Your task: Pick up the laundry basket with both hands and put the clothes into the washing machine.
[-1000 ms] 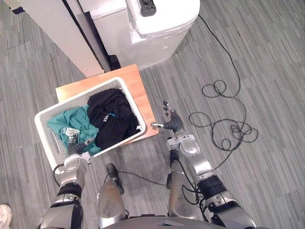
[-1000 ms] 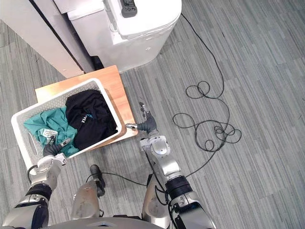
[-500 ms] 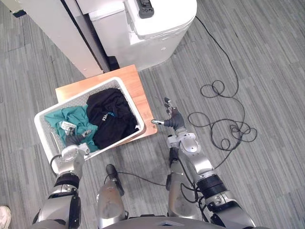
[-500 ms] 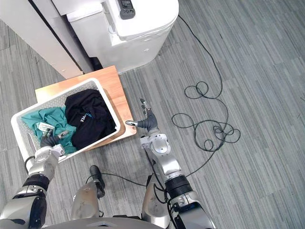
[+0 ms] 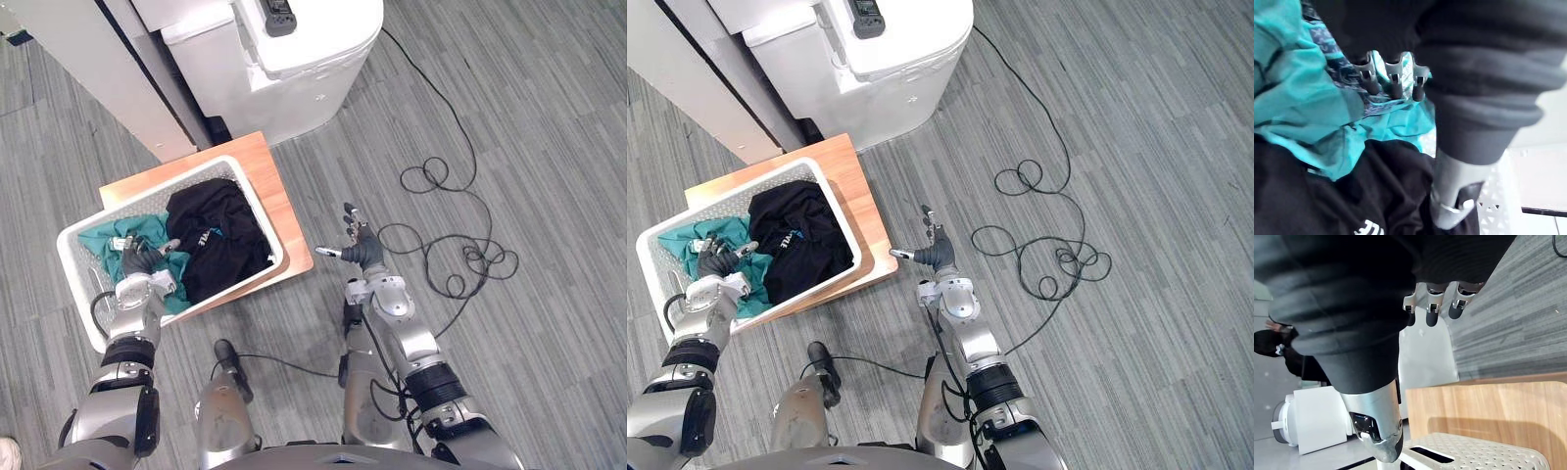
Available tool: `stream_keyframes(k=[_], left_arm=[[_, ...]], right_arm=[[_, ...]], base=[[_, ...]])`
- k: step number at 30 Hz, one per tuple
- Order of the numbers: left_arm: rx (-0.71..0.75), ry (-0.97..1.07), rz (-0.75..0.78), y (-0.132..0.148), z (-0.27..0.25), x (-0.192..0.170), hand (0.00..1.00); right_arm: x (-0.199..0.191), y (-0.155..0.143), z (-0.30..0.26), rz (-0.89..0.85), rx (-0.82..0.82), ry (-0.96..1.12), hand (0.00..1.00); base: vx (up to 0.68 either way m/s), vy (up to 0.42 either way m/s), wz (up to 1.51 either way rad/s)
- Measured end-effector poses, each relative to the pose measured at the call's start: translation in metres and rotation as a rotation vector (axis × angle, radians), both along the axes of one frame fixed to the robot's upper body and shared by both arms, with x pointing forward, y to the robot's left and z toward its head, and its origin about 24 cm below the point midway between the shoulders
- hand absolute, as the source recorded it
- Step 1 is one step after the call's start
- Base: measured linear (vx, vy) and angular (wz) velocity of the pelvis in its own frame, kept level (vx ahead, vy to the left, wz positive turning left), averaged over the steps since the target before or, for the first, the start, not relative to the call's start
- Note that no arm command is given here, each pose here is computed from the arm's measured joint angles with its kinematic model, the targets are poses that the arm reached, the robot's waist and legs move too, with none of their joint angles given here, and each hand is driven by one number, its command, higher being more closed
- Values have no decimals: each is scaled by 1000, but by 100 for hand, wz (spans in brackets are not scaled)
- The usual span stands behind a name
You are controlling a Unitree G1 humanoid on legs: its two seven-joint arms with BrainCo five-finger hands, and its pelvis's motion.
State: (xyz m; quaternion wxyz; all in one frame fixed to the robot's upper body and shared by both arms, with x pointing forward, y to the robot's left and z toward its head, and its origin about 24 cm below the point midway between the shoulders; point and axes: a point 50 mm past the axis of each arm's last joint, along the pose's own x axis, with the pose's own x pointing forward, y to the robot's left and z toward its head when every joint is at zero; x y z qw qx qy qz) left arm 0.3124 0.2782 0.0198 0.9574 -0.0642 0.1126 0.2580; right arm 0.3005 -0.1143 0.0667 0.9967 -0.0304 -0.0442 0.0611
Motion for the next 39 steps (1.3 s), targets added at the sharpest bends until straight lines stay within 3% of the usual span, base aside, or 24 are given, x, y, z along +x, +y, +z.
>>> stream_keyframes(k=[11,20,29,39], left_arm=[[75,-281,-64,-10,58,9,0],[10,-349,-71,-24,46,-24,0],[-109,-288,77,-18,9,-66,0],[-119,-261,247,6,-2,-91,0]], right_arm=[[1,-3,23,-8,30,-101,0],[-2,-4,39,3,53,-174,0],[-2,0,39,11,65,-174,0],[9,11,38,34,50,-145,0]], base=[[-21,2,1],[-8,6,10],[-27,8,9],[-8,4,11]])
